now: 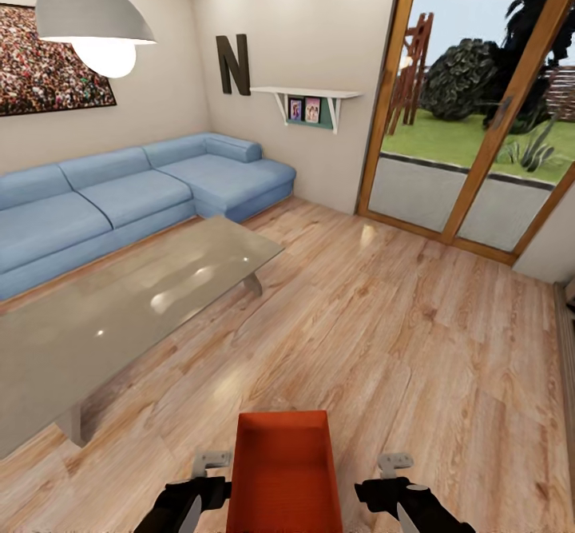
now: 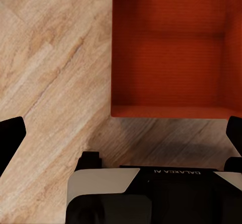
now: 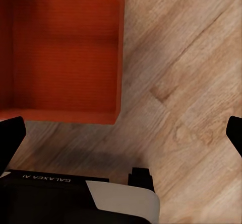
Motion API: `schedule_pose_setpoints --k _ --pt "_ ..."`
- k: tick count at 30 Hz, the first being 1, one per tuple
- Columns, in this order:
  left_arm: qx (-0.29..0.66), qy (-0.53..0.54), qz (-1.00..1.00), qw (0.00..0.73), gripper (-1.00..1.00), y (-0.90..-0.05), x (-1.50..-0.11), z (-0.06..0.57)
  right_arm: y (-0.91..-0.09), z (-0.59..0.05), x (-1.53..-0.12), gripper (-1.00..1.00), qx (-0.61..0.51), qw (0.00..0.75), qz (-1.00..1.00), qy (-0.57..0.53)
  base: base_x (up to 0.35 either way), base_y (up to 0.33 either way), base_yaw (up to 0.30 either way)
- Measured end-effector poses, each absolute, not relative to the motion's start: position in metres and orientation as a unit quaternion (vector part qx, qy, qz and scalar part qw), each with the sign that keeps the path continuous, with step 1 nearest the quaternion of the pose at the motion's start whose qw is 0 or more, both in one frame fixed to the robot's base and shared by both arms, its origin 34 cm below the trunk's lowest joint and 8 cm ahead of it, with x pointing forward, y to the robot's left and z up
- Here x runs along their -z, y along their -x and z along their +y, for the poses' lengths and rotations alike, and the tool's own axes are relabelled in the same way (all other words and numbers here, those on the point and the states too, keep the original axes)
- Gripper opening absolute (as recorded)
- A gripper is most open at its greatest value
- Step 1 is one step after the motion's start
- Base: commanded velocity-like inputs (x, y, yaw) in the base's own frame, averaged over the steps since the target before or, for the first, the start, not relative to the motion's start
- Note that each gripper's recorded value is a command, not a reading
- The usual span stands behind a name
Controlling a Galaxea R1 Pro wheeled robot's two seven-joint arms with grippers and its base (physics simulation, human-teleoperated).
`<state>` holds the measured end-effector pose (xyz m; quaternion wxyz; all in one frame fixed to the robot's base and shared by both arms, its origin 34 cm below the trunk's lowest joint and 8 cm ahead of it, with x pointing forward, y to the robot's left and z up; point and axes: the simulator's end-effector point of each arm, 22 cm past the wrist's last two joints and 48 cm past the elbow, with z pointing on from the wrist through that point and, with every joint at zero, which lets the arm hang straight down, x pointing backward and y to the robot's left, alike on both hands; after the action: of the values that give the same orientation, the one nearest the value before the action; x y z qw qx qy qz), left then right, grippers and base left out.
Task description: Move the two storage containers from the living room to the garage. In the garage, place one container on the floor and stack the other container on top of it (either order is fine).
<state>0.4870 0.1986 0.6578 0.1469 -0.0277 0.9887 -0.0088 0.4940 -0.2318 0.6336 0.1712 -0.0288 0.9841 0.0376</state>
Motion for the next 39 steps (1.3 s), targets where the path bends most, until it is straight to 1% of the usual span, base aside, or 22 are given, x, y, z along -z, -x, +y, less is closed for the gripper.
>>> schedule_pose_setpoints --k 39 --pt "0.009 0.030 0.993 0.116 1.00 -0.466 -0.636 0.198 -0.472 -0.232 -0.611 1.00 -0.038 0.141 0.989 0.030 0.000 0.000 0.000"
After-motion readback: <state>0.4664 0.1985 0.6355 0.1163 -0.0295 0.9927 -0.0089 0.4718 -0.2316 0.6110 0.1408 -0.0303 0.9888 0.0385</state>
